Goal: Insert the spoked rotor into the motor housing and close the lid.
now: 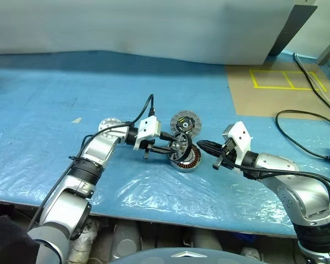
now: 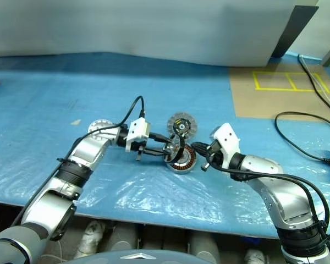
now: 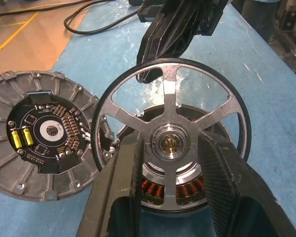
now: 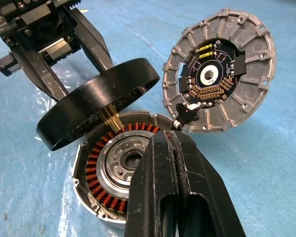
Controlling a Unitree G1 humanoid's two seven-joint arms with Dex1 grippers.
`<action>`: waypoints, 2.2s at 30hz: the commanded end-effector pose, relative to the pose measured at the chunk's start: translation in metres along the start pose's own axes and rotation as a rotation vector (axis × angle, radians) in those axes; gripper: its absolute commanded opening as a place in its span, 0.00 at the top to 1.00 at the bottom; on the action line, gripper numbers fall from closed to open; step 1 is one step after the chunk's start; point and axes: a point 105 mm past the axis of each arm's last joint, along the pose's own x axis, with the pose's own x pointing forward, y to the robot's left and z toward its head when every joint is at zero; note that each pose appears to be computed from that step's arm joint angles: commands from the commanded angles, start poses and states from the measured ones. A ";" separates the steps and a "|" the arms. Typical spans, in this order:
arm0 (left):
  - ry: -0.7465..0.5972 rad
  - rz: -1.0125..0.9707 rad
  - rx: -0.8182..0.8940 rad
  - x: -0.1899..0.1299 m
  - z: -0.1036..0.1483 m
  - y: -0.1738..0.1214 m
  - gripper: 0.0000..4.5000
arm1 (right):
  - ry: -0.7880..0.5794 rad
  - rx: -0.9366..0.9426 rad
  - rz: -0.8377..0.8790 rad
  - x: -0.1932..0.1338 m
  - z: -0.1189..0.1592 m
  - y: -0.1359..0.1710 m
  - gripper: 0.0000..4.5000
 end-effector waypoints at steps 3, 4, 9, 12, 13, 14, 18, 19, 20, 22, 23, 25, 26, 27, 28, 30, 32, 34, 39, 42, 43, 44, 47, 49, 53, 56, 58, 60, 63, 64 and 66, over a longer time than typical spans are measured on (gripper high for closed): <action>0.053 -0.054 0.049 0.001 0.006 -0.001 0.70 | -0.033 -0.029 -0.002 -0.001 0.006 0.004 1.00; 0.053 -0.054 0.054 0.001 0.007 -0.001 0.70 | -0.032 -0.029 -0.002 -0.001 0.006 0.004 1.00; 0.055 -0.053 0.060 0.005 0.008 0.001 0.70 | -0.030 -0.031 -0.005 -0.001 0.005 0.003 1.00; 0.056 -0.056 0.062 0.006 0.007 0.001 0.70 | -0.029 -0.033 -0.006 0.000 0.005 0.003 1.00; 0.052 -0.066 0.060 0.006 0.007 0.000 0.63 | -0.029 -0.034 -0.007 0.000 0.005 0.003 1.00; 0.050 -0.072 0.056 0.006 0.007 -0.001 0.55 | -0.029 -0.034 -0.008 0.000 0.005 0.002 1.00; 0.070 0.001 0.087 0.006 0.007 0.008 0.29 | -0.026 -0.036 -0.003 0.001 0.004 0.005 1.00; 0.057 -0.017 0.084 0.004 0.009 0.006 0.29 | -0.026 -0.036 -0.003 0.001 0.004 0.005 1.00; 0.050 -0.009 0.074 0.003 0.010 0.007 0.29 | -0.024 -0.037 -0.001 0.001 0.004 0.005 1.00; 0.029 0.008 0.082 -0.001 0.012 0.009 0.29 | -0.025 -0.036 -0.001 0.000 0.004 0.005 1.00; 0.020 0.005 0.077 -0.003 0.013 0.008 0.29 | -0.024 -0.037 -0.002 0.000 0.004 0.004 1.00; 0.017 0.009 0.079 -0.005 0.014 0.008 0.29 | -0.023 -0.038 -0.004 0.000 0.004 0.003 1.00; 0.025 0.012 0.083 -0.007 0.012 0.009 0.29 | -0.023 -0.038 -0.004 0.000 0.004 0.003 1.00; 0.033 0.011 0.080 -0.008 0.011 0.008 0.29 | -0.023 -0.040 -0.004 0.000 0.004 0.003 1.00; 0.035 0.016 0.074 -0.009 0.010 0.009 0.29 | -0.021 -0.042 -0.005 0.000 0.004 0.002 1.00; 0.043 0.008 0.071 -0.009 0.008 0.007 0.29 | -0.015 -0.047 -0.008 -0.001 0.003 0.001 1.00; 0.041 -0.003 0.068 -0.008 0.009 0.005 0.29 | -0.005 -0.053 -0.009 -0.004 0.002 0.000 1.00; 0.033 -0.007 0.059 -0.007 0.010 0.004 0.29 | 0.010 -0.067 -0.022 -0.009 0.000 -0.004 1.00; 0.025 -0.008 0.052 -0.008 0.012 0.004 0.29 | 0.071 -0.100 -0.058 -0.031 -0.006 -0.018 1.00; 0.030 -0.010 0.050 -0.009 0.010 0.004 0.29 | 0.099 -0.113 -0.082 -0.041 -0.009 -0.026 1.00; 0.030 -0.008 0.050 -0.009 0.010 0.004 0.29 | 0.109 -0.121 -0.090 -0.045 -0.011 -0.029 1.00; 0.029 -0.005 0.051 -0.009 0.011 0.004 0.29 | 0.112 -0.121 -0.103 -0.048 -0.011 -0.032 1.00; 0.020 0.012 0.046 -0.011 0.013 0.006 0.29 | 0.093 -0.122 -0.118 -0.049 -0.006 -0.037 1.00; 0.002 0.021 0.029 -0.015 0.015 0.005 0.29 | 0.052 -0.114 -0.107 -0.043 0.002 -0.034 1.00; -0.053 0.063 -0.087 -0.029 0.015 -0.004 0.29 | -0.021 -0.113 0.034 -0.015 0.017 -0.003 1.00; -0.110 0.169 -0.170 -0.043 0.013 -0.004 0.29 | -0.047 -0.108 0.130 0.006 0.021 0.015 1.00; -0.153 0.268 -0.228 -0.054 0.009 -0.001 0.29 | -0.047 -0.097 0.184 0.020 0.019 0.022 1.00; -0.159 0.329 -0.274 -0.063 0.003 -0.001 0.29 | -0.048 -0.069 0.230 0.030 0.016 0.026 1.00; -0.147 0.381 -0.311 -0.068 -0.006 -0.006 0.29 | -0.044 -0.040 0.269 0.043 0.013 0.025 1.00; -0.146 0.387 -0.319 -0.069 -0.007 -0.008 0.29 | -0.037 -0.043 0.273 0.045 0.012 0.024 1.00; -0.154 0.409 -0.322 -0.068 -0.007 -0.009 0.29 | -0.026 -0.060 0.264 0.049 0.009 0.020 1.00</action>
